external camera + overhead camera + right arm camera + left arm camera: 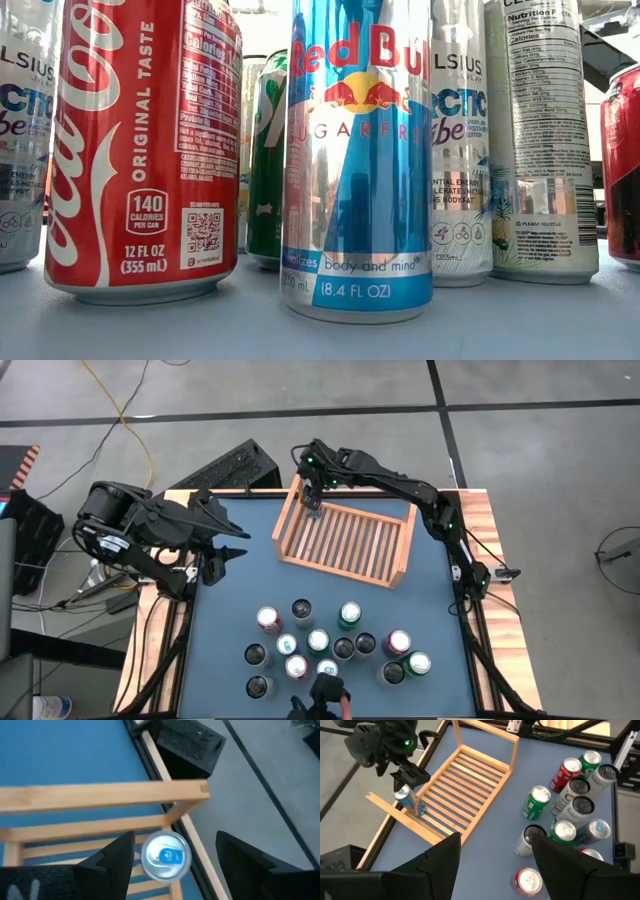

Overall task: Place canned beverage on shelf
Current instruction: Put the blue soda can on the shelf

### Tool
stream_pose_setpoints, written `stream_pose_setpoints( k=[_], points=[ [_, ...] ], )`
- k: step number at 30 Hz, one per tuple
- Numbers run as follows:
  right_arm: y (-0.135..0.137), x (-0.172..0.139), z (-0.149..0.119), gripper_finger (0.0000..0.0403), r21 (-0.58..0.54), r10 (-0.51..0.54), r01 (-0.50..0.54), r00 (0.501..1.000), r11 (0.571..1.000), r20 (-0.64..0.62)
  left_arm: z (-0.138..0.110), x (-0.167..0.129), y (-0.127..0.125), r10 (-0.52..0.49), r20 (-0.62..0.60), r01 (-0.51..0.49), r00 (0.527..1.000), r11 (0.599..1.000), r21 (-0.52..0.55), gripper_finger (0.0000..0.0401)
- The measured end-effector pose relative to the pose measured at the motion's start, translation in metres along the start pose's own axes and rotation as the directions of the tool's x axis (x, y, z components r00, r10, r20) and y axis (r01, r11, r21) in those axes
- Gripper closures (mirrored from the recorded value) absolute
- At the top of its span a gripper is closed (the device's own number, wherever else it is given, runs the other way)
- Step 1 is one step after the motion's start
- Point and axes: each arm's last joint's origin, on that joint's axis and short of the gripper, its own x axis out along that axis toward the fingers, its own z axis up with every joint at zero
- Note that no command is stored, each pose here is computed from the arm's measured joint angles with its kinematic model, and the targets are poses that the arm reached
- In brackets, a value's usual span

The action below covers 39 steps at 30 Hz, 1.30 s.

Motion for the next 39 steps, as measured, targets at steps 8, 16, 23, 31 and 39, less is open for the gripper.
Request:
stream_pose_setpoints(
  k=[8, 16, 23, 31, 39],
  points=[
    [-0.014, 0.01, -0.007, 0.0138, 0.075, 0.061, -0.06, 0.998, 0.995, -0.01, 0.012, 0.006, 0.005, -0.006, 0.079, 0.01, 0.997, 0.998, -0.055, 0.0168],
    [-0.006, 0.029, -0.012, 0.0138, 0.078, 0.085, -0.082, 0.996, 0.994, -0.031, 0.016, 0.012, 0.02, -0.013, 0.054, 0.014, 0.998, 1.0, -0.022, 0.0168],
    [-0.003, 0.047, -0.023, 0.0137, 0.116, 0.096, -0.082, 0.989, 0.99, -0.113, 0.015, 0.009, 0.036, -0.009, 0.042, 0.009, 0.999, 1.0, 0.014, 0.0168],
    [-0.001, 0.056, -0.03, 0.0138, 0.091, 0.097, -0.083, 0.982, 0.992, -0.159, 0.012, 0.001, 0.048, 0.025, 0.043, -0.026, 0.999, 0.999, 0.025, 0.0168],
    [-0.001, 0.054, -0.028, 0.0202, 0.067, 0.094, -0.085, 0.985, 0.994, -0.145, 0.009, -0.008, 0.056, 0.048, 0.057, -0.049, 0.997, 0.999, 0.015, 0.0168]
  ],
)
